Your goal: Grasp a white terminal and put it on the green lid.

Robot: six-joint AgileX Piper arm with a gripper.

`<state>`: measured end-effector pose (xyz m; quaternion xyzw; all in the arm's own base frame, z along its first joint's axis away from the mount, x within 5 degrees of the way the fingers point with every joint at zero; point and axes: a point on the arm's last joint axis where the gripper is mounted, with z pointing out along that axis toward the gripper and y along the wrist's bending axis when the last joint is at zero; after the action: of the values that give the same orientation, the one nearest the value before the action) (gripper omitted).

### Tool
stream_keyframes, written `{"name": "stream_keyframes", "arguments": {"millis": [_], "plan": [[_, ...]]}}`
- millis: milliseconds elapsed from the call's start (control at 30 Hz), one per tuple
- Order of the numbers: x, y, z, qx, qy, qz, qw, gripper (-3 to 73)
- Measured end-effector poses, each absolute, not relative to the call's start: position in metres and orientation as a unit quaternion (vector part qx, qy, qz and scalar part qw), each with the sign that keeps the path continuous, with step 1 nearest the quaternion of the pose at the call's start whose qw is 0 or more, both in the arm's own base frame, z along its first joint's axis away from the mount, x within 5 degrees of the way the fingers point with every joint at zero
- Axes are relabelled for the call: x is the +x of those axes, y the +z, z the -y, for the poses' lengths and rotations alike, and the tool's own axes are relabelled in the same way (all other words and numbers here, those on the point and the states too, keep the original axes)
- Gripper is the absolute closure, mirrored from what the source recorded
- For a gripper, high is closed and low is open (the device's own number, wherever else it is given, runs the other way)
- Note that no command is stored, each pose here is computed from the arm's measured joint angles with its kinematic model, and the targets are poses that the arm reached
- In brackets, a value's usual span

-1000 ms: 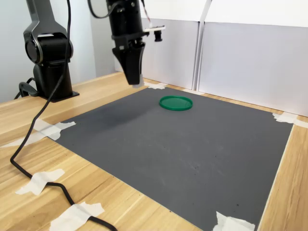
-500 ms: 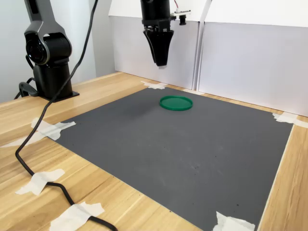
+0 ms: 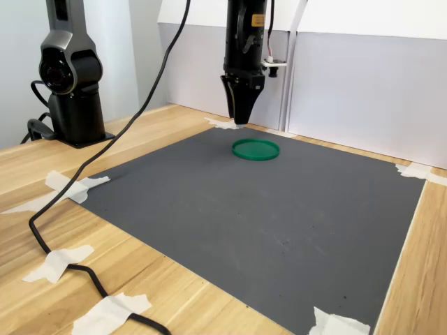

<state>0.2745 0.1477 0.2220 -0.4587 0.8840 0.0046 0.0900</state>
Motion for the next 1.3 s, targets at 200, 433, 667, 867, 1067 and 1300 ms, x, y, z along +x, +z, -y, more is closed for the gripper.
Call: {"name": "stream_keyframes", "arguments": {"millis": [200,433,667,867,1067,1300], "plan": [[0.282,0.215,-0.151,-0.466,-0.002,-0.878,0.111,41.6],[0.285,0.206,-0.152,-0.472,-0.003,-0.876,0.096,41.4],[0.286,0.205,-0.153,-0.473,-0.003,-0.876,0.097,22.6],[0.284,0.206,-0.152,-0.471,0.000,-0.877,0.092,12.2],[0.275,0.242,-0.148,-0.464,0.006,-0.872,0.152,11.7],[0.254,0.288,-0.137,-0.452,0.010,-0.865,0.218,14.1]]}}
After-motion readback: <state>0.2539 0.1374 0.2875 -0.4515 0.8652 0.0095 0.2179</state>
